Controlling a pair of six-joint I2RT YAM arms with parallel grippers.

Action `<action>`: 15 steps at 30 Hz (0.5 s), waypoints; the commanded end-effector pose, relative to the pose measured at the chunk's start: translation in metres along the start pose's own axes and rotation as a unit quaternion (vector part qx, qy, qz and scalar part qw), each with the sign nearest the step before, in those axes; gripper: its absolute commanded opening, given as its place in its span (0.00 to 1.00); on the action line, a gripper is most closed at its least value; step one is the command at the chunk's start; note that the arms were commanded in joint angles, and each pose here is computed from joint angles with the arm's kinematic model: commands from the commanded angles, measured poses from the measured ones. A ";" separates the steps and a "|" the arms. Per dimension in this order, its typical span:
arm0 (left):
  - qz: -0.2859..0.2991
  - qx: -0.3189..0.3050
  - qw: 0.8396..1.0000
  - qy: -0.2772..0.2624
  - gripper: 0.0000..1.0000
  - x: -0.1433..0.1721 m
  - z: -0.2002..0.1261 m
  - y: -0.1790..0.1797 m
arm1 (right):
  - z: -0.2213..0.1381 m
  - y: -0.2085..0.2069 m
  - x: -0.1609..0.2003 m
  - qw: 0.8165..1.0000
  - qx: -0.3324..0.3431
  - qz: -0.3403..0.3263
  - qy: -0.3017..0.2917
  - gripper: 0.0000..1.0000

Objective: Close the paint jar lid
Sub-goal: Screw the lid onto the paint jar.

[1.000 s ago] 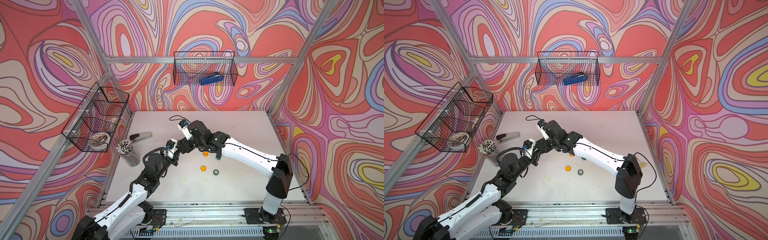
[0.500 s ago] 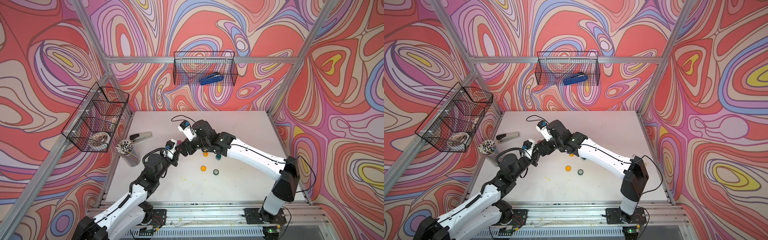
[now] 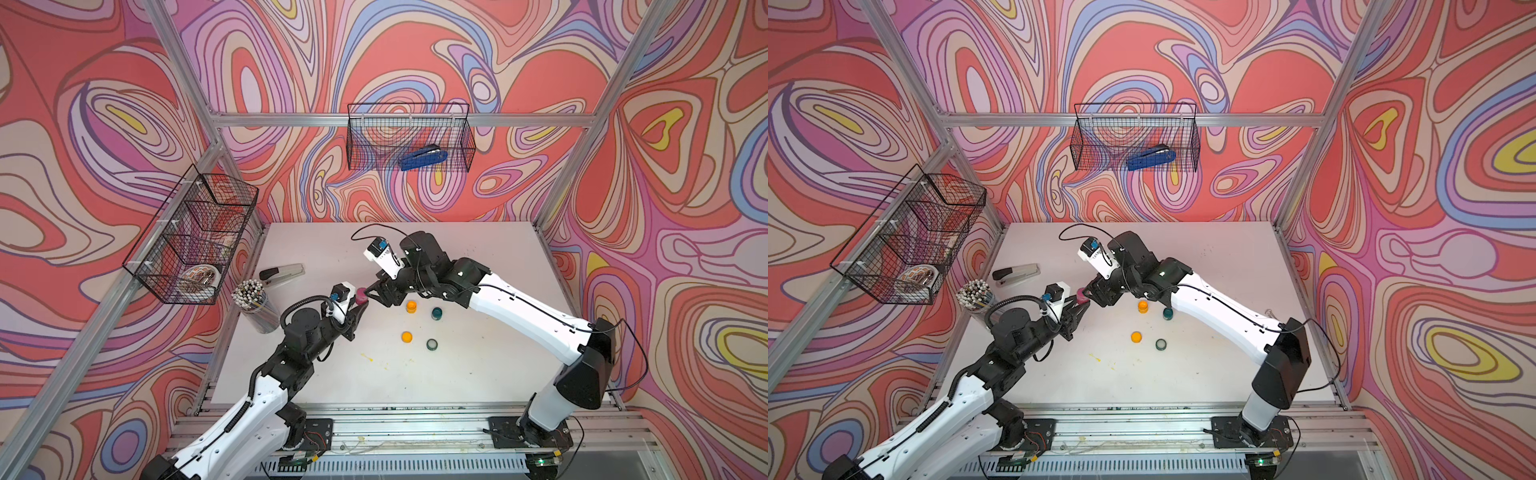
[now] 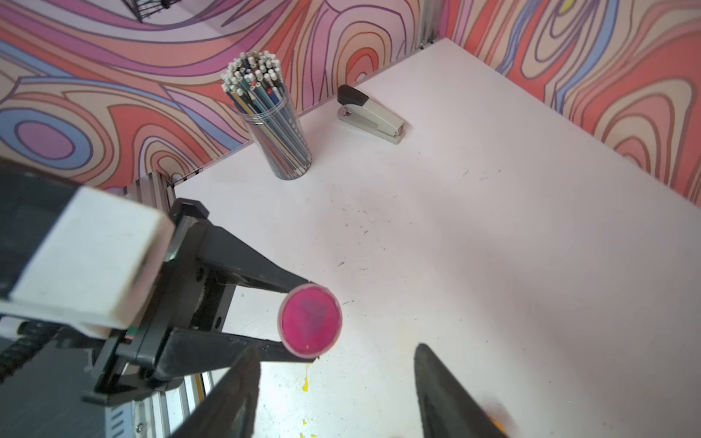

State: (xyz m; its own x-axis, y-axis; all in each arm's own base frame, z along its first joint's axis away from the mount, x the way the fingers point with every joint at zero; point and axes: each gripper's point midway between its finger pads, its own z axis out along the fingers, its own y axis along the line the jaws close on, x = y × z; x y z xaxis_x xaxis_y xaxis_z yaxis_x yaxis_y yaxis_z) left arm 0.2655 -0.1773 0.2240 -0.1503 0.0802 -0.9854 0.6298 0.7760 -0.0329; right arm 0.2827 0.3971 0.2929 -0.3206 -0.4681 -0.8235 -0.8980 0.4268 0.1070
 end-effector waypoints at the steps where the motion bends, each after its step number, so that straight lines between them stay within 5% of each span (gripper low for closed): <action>1: -0.012 0.053 0.999 -0.004 0.27 -0.013 -0.008 -0.019 | -0.009 0.018 -0.016 0.997 -0.045 -0.064 -0.016 0.59; 4: -0.011 0.069 0.998 -0.007 0.27 -0.017 -0.011 -0.025 | -0.006 0.027 -0.013 0.994 -0.077 -0.080 -0.012 0.50; 15: -0.007 0.070 0.997 -0.011 0.28 -0.025 -0.012 -0.026 | -0.001 0.036 0.002 0.992 -0.107 -0.071 0.000 0.44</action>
State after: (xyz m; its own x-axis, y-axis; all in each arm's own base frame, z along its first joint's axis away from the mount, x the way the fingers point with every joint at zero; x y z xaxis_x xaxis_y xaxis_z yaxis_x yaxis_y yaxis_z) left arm 0.2461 -0.1910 0.2370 -0.1688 0.0743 -0.9828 0.7187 0.6916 -0.0712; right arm 0.2570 0.4104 0.3095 -0.1696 -0.4882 -0.8561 -0.9743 0.2135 0.0713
